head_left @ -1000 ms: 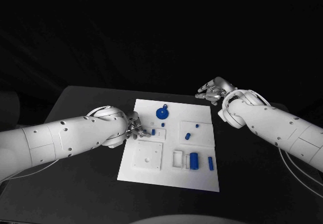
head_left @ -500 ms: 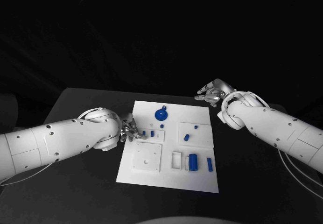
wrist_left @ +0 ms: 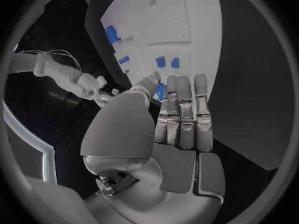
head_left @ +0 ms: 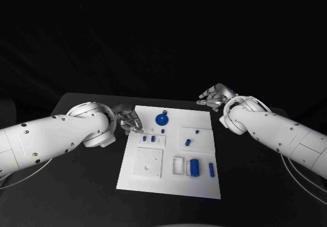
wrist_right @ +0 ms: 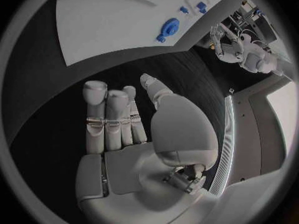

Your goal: Assemble the parts on the task board

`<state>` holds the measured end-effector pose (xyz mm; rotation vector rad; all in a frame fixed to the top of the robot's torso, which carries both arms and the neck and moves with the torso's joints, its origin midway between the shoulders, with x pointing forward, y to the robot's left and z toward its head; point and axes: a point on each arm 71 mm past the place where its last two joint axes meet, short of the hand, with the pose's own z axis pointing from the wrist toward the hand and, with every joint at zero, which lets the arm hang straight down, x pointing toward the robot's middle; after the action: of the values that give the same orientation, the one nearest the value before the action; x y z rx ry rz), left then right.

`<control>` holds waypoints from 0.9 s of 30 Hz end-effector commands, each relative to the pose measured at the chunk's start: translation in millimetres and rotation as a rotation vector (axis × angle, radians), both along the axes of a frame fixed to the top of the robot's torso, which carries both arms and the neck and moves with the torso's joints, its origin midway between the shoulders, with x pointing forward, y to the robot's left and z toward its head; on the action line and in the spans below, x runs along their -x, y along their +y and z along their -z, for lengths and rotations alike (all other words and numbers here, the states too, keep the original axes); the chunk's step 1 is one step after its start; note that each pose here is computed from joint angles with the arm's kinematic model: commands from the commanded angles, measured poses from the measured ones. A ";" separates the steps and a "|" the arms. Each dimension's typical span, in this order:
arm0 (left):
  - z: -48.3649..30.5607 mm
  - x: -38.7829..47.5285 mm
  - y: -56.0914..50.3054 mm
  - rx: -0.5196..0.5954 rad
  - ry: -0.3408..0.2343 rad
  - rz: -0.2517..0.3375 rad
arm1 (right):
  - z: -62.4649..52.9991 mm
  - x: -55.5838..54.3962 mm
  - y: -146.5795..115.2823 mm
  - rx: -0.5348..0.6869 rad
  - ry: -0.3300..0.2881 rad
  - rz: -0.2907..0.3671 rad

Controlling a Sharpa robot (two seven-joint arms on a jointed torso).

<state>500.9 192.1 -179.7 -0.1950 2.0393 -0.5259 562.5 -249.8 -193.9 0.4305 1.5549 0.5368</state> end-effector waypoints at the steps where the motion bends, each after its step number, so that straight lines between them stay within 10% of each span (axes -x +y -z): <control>1: -19.5 -0.2 -14.7 0.202 -0.170 0.094 | -1.0 0.1 0.5 -0.014 -0.017 -0.010; 6: -32.9 -2.8 -33.4 0.238 -0.345 0.218 | -1.4 -0.1 1.9 -0.033 -0.027 -0.021; 12: -29.7 -9.5 -55.8 0.178 -0.459 0.341 | -1.2 -0.5 5.7 -0.056 -0.028 -0.042; 27: 4.1 -28.0 -84.6 -0.069 -0.458 0.483 | -0.4 -0.9 16.2 -0.078 -0.018 -0.072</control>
<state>530.9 111.4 -181.1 0.3080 1.6403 -0.7512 563.6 -236.0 -193.7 0.4390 1.5365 0.6328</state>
